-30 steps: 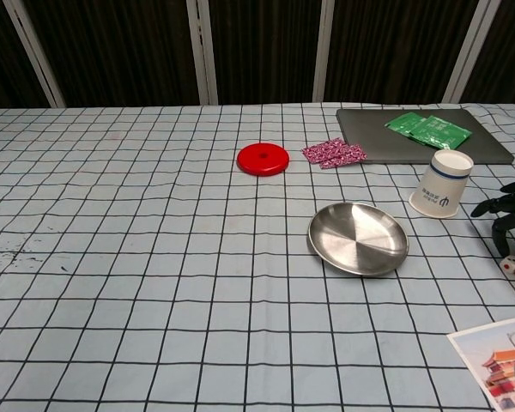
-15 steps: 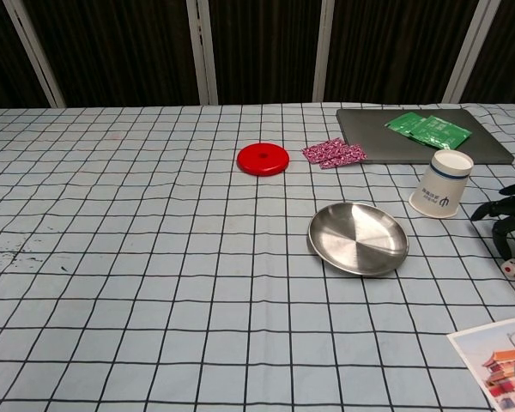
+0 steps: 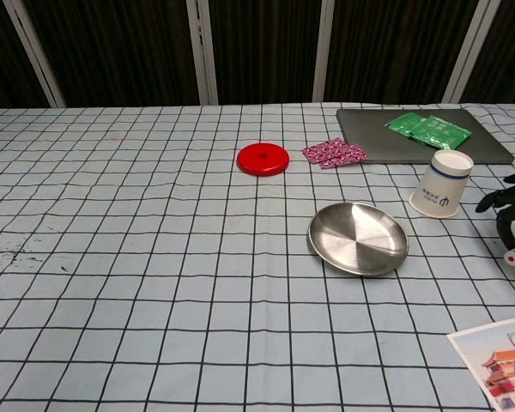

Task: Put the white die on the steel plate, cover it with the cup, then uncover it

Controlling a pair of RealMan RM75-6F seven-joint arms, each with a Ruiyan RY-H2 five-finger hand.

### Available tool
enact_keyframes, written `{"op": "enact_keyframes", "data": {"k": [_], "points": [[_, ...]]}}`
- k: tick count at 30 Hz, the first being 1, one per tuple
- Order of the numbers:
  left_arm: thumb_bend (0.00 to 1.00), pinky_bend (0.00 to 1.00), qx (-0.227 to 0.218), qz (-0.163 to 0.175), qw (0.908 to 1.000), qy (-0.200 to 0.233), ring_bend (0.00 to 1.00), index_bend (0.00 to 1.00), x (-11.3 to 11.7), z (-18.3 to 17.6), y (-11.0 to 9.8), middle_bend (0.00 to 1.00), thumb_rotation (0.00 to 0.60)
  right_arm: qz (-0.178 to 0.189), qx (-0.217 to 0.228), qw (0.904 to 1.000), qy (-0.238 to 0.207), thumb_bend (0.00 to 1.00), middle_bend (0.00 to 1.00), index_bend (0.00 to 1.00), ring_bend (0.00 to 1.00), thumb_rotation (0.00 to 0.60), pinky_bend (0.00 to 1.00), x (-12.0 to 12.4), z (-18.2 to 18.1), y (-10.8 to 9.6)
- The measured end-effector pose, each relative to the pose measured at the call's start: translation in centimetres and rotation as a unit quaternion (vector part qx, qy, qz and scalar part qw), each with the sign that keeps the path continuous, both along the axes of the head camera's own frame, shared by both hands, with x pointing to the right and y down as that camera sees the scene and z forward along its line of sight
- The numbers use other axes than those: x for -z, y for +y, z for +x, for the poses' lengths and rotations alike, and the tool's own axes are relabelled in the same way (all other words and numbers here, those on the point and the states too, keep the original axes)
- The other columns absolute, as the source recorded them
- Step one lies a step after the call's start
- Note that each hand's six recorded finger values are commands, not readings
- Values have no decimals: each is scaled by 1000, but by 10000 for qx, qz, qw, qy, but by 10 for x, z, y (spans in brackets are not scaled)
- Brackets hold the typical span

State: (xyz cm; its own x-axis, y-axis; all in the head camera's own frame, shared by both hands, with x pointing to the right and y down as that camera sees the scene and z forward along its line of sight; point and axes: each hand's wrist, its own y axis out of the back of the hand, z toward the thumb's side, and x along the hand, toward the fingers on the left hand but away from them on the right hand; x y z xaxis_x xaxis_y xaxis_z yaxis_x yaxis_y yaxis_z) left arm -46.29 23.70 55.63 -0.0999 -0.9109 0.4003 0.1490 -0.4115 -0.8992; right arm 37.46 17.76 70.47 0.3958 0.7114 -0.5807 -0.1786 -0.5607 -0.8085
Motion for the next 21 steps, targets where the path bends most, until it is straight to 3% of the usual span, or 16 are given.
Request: {"op": "enact_keyframes", "data": {"k": [11, 17, 21], "points": [[228, 128, 19, 34, 9999, 135, 0, 227, 4, -3, -2, 0, 600, 469, -245, 9967, -613, 425, 216, 663, 207, 600, 58, 48, -24, -31], [229, 128, 11, 51, 9997, 232, 0, 227, 6, -4, -3, 0, 600, 678, -133, 9924, -1017, 425, 216, 663, 207, 600, 58, 77, -70, -52], [229, 128, 14, 69, 9996, 285, 0, 227, 8, -5, -4, 0, 600, 589, 12, 9926, -1065, 425, 216, 663, 207, 600, 59, 82, -107, -67]]}}
